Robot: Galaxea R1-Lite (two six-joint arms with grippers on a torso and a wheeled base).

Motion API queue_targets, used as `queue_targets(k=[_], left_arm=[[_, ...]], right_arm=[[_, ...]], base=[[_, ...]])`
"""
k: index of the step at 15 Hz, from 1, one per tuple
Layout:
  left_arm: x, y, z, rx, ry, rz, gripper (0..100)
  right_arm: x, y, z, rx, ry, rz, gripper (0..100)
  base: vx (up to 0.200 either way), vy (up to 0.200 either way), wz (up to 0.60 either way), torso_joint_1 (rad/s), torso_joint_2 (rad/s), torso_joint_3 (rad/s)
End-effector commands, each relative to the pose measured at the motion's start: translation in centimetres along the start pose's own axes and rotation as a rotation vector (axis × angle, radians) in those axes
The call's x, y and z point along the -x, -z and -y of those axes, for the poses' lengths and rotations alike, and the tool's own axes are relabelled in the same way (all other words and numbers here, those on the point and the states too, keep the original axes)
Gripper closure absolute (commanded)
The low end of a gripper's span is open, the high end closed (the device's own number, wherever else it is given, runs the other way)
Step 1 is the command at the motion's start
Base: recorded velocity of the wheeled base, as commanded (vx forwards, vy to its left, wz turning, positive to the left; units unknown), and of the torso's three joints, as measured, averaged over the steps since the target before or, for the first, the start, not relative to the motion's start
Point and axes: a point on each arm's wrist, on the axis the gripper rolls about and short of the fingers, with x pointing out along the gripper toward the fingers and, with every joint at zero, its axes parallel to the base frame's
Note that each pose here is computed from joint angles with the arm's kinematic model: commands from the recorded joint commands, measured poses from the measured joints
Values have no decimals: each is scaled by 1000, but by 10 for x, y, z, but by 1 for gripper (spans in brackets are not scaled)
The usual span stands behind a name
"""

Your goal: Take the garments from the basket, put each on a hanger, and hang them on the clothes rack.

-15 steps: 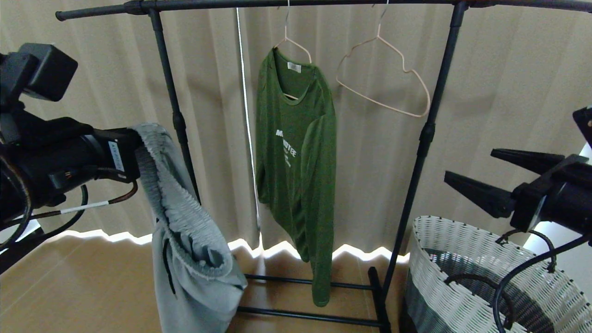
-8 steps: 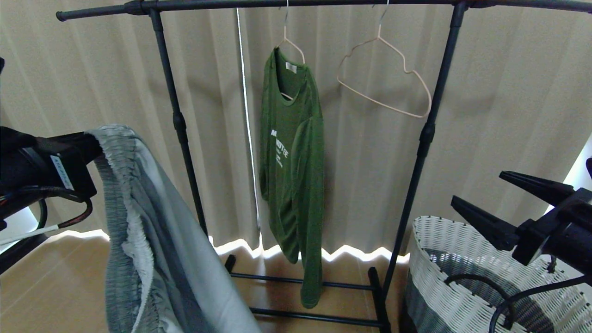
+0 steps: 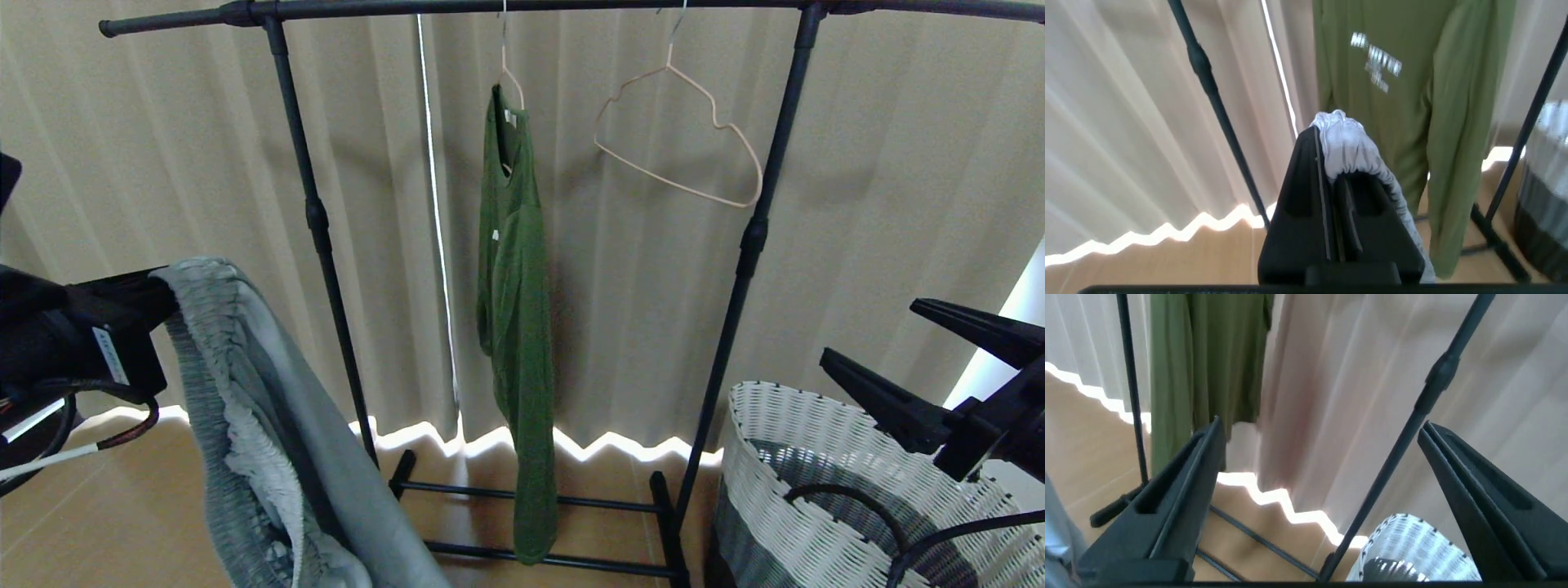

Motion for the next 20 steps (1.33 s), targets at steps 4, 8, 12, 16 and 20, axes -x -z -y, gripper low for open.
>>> queue_targets(k=[4, 8, 12, 16, 20], left_arm=[[18, 7, 1, 1, 4, 18, 100], [36, 12, 1, 4, 4, 45, 100], [34, 13, 1, 2, 13, 37, 100], [34, 14, 1, -2, 29, 37, 100], [32, 19, 2, -6, 34, 16, 100]], right_arm=[[6, -3, 0, 4, -1, 20, 0], [5, -1, 0, 0, -2, 11, 0], [4, 0, 0, -1, -3, 5, 0], [4, 2, -1, -2, -5, -7, 0], [4, 2, -1, -2, -7, -7, 0]], base=[[0, 0, 0, 0, 0, 0], [0, 0, 0, 0, 0, 0], [0, 0, 0, 122, -171, -178], [0, 0, 0, 149, -537, -250], [0, 0, 0, 154, -508, -261]])
